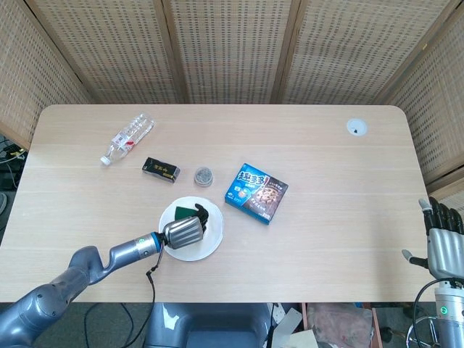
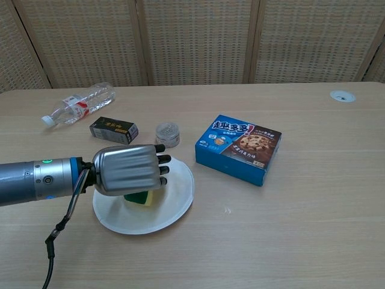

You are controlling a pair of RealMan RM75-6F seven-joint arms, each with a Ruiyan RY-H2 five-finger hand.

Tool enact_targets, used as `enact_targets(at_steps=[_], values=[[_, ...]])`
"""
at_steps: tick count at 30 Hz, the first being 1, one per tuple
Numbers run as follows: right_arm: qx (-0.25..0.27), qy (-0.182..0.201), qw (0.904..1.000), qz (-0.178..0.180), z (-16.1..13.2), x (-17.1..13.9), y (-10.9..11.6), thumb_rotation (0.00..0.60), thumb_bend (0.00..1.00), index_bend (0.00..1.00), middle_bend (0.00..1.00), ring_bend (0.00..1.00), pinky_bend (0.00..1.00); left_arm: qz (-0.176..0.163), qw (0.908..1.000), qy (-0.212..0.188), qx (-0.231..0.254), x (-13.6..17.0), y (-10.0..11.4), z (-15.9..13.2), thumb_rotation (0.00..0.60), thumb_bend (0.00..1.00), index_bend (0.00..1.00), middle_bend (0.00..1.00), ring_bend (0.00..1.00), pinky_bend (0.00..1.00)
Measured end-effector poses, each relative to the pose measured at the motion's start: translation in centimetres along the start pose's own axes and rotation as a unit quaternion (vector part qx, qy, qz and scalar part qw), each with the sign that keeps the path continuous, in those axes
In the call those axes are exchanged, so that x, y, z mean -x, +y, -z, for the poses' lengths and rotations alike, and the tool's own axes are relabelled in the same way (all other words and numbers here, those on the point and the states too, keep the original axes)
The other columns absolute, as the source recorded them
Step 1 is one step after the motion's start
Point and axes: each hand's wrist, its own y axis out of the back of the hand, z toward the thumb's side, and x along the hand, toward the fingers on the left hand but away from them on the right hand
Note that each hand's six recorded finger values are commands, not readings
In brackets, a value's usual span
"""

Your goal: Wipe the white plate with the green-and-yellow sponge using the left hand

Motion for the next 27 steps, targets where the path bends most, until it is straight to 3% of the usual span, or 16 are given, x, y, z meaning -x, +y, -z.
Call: enact_targets(at_steps=[10,18,27], values=[[0.001,0.001,1.0000,0.001,0.0,-0.1,0.1,0.600,0.00,0.00,0.00,0.00,0.00,0.000,1.0000,0.001,-0.006,0.3,-0.1,-0.4,0.600,0.28,0.70,0.53,0.32,0.38],[0.003,0.001,1.0000,0.002,0.0,-0.1,0.2,0.600,0.00,0.00,0.00,0.00,0.00,-0.025,0.9992,0.026,0.015,-0.5,1.4,1.0,0.600,0.28,0.70,0.53,0.32,0.38],[0.006,0.001,1.0000,0.006,0.1,-0.1,0.4,0.600,0.00,0.00,0.00,0.00,0.00,-0.018,0.9998,-0.012,0.001,-1.3,1.7,-1.4,0.600,0.28,0.70,0.53,0.32,0.38]])
